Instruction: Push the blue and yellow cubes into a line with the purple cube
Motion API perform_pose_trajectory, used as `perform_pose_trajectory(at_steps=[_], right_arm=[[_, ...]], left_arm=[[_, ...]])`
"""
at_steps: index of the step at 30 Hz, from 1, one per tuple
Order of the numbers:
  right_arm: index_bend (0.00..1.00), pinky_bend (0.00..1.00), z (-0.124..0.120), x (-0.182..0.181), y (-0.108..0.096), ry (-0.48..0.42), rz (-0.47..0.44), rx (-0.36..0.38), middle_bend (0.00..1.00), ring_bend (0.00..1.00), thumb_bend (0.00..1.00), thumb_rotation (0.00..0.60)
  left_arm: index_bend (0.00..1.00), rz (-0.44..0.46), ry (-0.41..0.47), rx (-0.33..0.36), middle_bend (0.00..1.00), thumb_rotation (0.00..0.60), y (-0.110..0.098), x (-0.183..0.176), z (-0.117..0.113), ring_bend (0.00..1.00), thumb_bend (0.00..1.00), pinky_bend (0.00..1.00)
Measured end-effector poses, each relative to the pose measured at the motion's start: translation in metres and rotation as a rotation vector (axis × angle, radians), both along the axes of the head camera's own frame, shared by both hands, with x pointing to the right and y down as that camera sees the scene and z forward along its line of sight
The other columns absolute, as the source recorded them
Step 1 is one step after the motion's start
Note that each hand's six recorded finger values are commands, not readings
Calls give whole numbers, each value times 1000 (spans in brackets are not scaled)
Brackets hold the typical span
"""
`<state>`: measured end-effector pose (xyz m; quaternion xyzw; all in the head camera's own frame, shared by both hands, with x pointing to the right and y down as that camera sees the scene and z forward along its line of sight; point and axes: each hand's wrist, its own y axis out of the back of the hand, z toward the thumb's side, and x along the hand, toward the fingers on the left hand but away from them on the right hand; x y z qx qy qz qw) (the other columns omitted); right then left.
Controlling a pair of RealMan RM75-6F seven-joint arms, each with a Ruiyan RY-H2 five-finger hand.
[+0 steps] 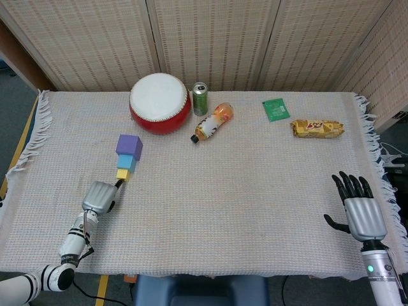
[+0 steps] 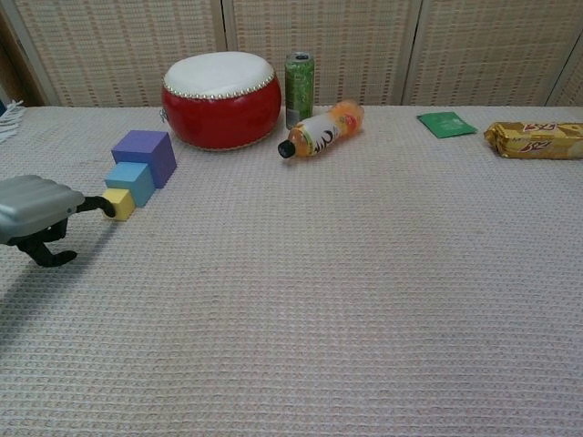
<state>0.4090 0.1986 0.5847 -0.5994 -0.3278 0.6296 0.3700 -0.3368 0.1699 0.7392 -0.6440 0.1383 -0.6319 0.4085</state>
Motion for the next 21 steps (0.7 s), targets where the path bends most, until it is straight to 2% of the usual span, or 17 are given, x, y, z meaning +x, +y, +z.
perform_pose_trajectory(at_steps=[5,7,8,9,10,11,12,14,17,21], right_arm=[[0,0,-1,-1,1,-4,-6,-1,0,0,13,457],[0,0,-2,-2,2,-7,-9,0,0,0,13,457],[0,0,-3,-2,3,-9,-9,0,0,0,13,457],[0,0,-4,-1,3,-12,-8,2,0,0,13,458],[0,0,-5,-1,4,-14,-7,3,0,0,14,457],[0,0,-6,0,4,-14,-4,5,0,0,13,457],[0,0,-7,1,5,-13,0,6,0,0,13,458],[0,0,-6,1,6,-8,2,4,0,0,13,457],[0,0,-3,-1,8,5,0,-5,0,0,14,457],[0,0,5,-7,11,10,-4,-27,0,0,14,456]], left_arm=[[191,11,27,24,1000,600,10,4,-14,1000,388,1000],[184,5,36,47,946,600,15,1,-23,987,388,1000],[157,-3,41,62,781,600,17,-3,-28,855,388,945],[116,-14,46,78,556,600,19,-7,-34,638,387,799],[82,-40,55,103,400,600,22,-16,-42,464,386,668],[38,-67,62,122,207,600,25,-25,-49,232,384,451],[8,-101,70,143,88,600,29,-35,-57,85,382,282],[0,-185,101,198,47,600,39,-58,-76,26,380,202],[0,-292,165,290,47,600,55,-86,-106,21,379,173],[0,-319,210,403,45,600,74,-105,-147,21,376,170]])
